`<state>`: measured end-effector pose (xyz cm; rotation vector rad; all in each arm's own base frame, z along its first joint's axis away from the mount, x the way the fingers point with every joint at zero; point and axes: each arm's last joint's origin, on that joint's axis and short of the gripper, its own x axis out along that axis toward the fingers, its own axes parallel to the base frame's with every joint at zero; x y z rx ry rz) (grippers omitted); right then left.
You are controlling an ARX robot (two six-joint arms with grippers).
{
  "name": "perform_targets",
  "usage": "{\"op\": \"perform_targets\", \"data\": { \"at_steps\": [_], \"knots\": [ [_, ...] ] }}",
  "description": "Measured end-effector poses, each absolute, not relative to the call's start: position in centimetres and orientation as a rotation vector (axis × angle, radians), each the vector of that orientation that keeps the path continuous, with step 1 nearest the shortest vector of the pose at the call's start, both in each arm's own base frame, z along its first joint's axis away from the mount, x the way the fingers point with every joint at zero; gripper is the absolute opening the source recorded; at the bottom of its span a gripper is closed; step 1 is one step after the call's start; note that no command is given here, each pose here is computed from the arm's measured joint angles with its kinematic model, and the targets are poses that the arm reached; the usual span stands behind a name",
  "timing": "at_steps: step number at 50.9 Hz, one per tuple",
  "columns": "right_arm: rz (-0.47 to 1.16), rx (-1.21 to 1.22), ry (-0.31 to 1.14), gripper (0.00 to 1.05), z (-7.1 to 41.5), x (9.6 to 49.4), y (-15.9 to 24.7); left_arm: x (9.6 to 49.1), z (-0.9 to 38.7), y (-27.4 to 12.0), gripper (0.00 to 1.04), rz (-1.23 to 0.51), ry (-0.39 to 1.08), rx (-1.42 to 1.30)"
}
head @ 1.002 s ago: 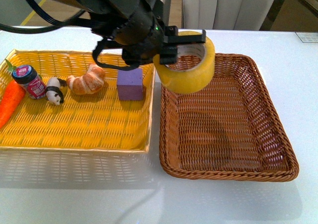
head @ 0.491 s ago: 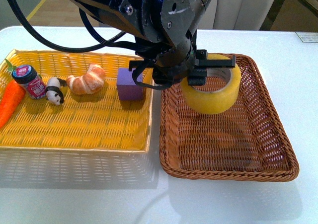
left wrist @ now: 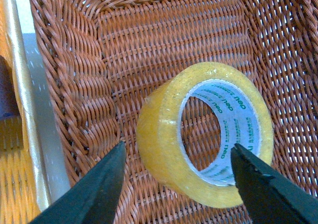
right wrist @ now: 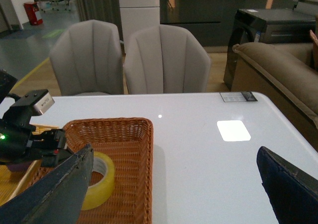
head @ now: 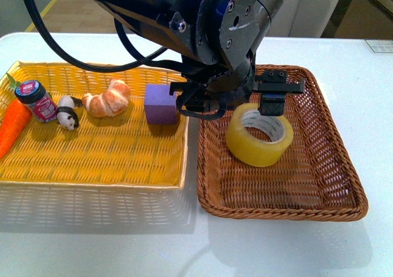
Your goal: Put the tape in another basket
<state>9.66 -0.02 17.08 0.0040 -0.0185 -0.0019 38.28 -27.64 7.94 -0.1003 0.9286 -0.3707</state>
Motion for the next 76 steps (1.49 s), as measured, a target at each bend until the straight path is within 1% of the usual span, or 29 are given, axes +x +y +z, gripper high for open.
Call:
{"op": "perform_targets", "data": {
  "at_steps": [6, 9, 12, 16, 22, 26, 34, 38, 41, 43, 44, 46, 49, 51, 52, 54, 56, 58, 59, 62, 63, 66, 67, 71, 76],
  "knots": [
    [-0.002, 0.004, -0.019, 0.96, 17.1, 9.7, 0.0, 38.1, 8.4, -26.5, 0.92, -0.361, 0.909, -0.116],
    [-0.002, 0.004, -0.018, 0.96, 17.1, 9.7, 0.0, 37.9, 8.9, -25.6, 0.98, -0.347, 0.878, -0.112],
    [-0.002, 0.004, -0.019, 0.96, 17.1, 9.7, 0.0, 37.6, 9.8, -24.4, 0.95, -0.331, 0.828, -0.111],
    [-0.002, 0.004, -0.019, 0.96, 17.1, 9.7, 0.0, 37.1, 11.2, -22.6, 0.96, -0.316, 0.763, -0.133],
    [-0.002, 0.004, -0.019, 0.96, 17.1, 9.7, 0.0, 36.0, 13.9, -19.0, 0.96, -0.294, 0.656, -0.172],
    [-0.002, 0.004, -0.019, 0.96, 17.1, 9.7, 0.0, 34.5, 15.7, -15.7, 0.96, -0.275, 0.598, -0.214],
    [-0.002, 0.004, -0.019, 0.96, 17.1, 9.7, 0.0, 31.9, 16.9, -11.7, 0.96, -0.273, 0.587, -0.270],
    [-0.002, 0.004, -0.018, 0.96, 17.1, 9.7, 0.0, 30.8, 17.7, -10.4, 0.96, -0.281, 0.570, -0.297],
    [-0.002, 0.004, -0.019, 0.96, 17.1, 9.7, 0.0, 30.5, 18.5, -10.0, 0.96, -0.269, 0.530, -0.302],
    [-0.002, 0.004, -0.019, 0.96, 17.1, 9.7, 0.0, 30.4, 18.4, -9.8, 0.89, -0.197, 0.392, -0.244],
    [-0.001, 0.004, -0.019, 0.96, 17.1, 9.7, 0.0, 30.4, 18.4, -9.7, 0.87, -0.174, 0.352, -0.229],
    [0.001, 0.004, -0.018, 0.96, 17.1, 9.7, 0.0, 29.7, 18.1, -9.2, 0.80, -0.099, 0.226, -0.169],
    [0.000, 0.004, -0.019, 0.96, 17.1, 9.7, 0.0, 28.8, 17.6, -8.4, 0.73, -0.042, 0.144, -0.118],
    [-0.002, 0.004, -0.018, 0.96, 17.1, 9.7, 0.0, 27.9, 17.4, -7.6, 0.66, -0.023, 0.084, -0.085],
    [-0.002, 0.004, -0.018, 0.96, 17.1, 9.7, 0.0, 27.7, 17.4, -7.4, 0.64, -0.020, 0.072, -0.084],
    [-0.002, 0.004, -0.019, 0.96, 17.1, 9.7, 0.0, 26.8, 17.6, -6.6, 0.57, -0.008, 0.032, -0.066],
    [-0.002, 0.004, -0.019, 0.96, 17.1, 9.7, 0.0, 26.2, 17.7, -6.1, 0.52, -0.006, 0.015, -0.054],
    [-0.002, 0.004, -0.019, 0.96, 17.1, 9.7, 0.0, 25.1, 17.9, -5.5, 0.43, -0.010, 0.000, -0.042],
    [-0.002, 0.004, -0.019, 0.96, 17.1, 9.7, 0.0, 25.0, 17.9, -5.3, 0.41, -0.009, -0.001, -0.038],
    [-0.001, 0.004, -0.019, 0.96, 17.1, 9.7, 0.0, 23.9, 17.7, -4.6, 0.30, -0.007, 0.001, -0.027],
    [-0.001, 0.004, -0.019, 0.96, 17.1, 9.7, 0.0, 23.7, 17.6, -4.5, 0.29, -0.004, 0.002, -0.026],
    [-0.002, 0.004, -0.019, 0.96, 17.1, 9.7, 0.0, 22.7, 17.3, -3.8, 0.18, -0.002, 0.008, -0.020],
    [-0.001, 0.004, -0.019, 0.96, 17.1, 9.7, 0.0, 22.5, 17.3, -3.7, 0.16, -0.002, 0.009, -0.019],
    [-0.002, 0.004, -0.019, 0.96, 17.1, 9.7, 0.0, 21.4, 16.7, -3.2, 0.02, -0.007, -0.003, -0.019],
    [-0.002, 0.004, -0.019, 0.96, 17.1, 9.7, 0.0, 20.1, 16.1, -2.6, 0.02, -0.010, 0.019, -0.012]
  ]
}}
